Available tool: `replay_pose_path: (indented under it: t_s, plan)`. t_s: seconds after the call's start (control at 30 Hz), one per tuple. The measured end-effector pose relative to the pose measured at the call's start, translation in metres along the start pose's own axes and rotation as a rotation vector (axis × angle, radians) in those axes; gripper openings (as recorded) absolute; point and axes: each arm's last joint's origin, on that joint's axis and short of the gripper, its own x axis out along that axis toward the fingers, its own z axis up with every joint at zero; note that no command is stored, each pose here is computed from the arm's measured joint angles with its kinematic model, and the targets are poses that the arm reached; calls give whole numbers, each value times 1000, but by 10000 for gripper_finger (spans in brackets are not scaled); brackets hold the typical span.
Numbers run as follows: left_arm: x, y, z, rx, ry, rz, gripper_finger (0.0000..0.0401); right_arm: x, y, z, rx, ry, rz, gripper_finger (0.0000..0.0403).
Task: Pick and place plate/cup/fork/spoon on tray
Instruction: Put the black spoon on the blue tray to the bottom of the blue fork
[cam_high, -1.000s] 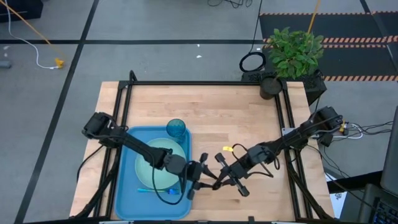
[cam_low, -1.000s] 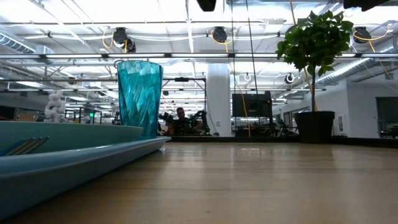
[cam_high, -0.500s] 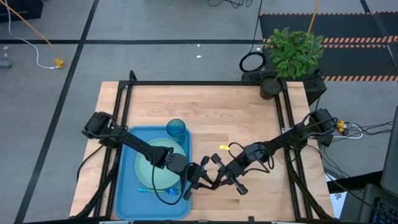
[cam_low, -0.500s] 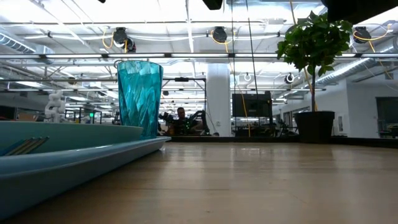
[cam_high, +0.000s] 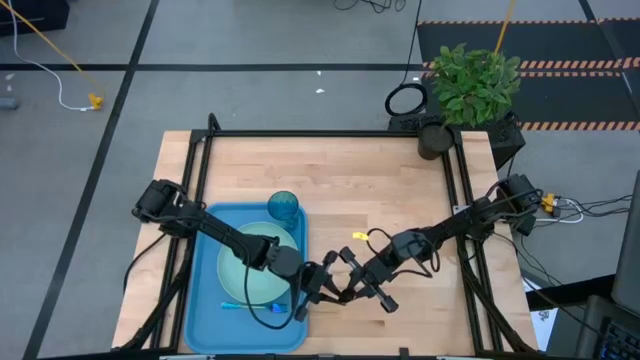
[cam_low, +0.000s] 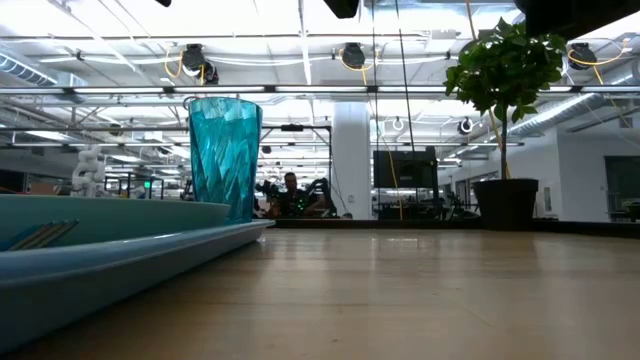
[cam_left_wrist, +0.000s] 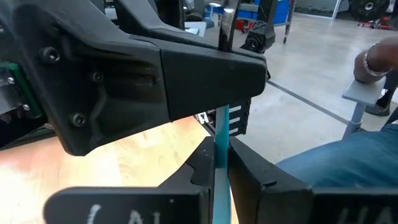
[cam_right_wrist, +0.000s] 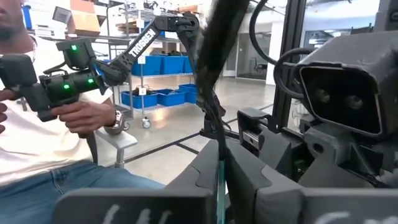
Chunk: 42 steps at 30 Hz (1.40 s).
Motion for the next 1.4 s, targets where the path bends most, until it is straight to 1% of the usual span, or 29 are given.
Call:
replay_pose_path:
  t_s: [0.2,0.4,0.5,0.6,0.67,0.77,0.87,0.97,1.07,1.17,1.27,1.4]
  plan:
    - [0,-1,-4,-9,38,-13,8,0,0,1,17,-10,1,36]
    - [0,-1,-3,-9,37,-1,10,-1,-1,2,19,-6,-2,48]
    - [0,-1,-3,-17,37,3,7,-1,0,3,20,-4,-4,40]
    - [0,-1,-3,-20,36,5,6,-2,0,6,18,-2,-7,13]
    - [-1,0,-3,-31,32,15,14,-3,0,8,15,-5,-9,6]
    - [-1,0,-2,-40,34,43,24,-3,0,8,20,-1,-12,8]
    - [-1,0,-3,-55,40,41,27,-3,0,7,26,16,-14,3]
    - [-1,-1,-3,-63,38,-5,34,-3,0,5,31,33,-8,3]
    - [-1,-1,0,-80,8,-42,55,-3,1,5,11,36,17,2]
    - [-1,-2,5,-82,-41,-49,81,-3,2,6,-20,25,47,1]
    - [-1,-2,6,-81,-55,-52,102,-3,2,6,-27,24,50,1]
    - [-1,-3,9,-66,-83,-54,111,-3,3,6,-54,25,66,1]
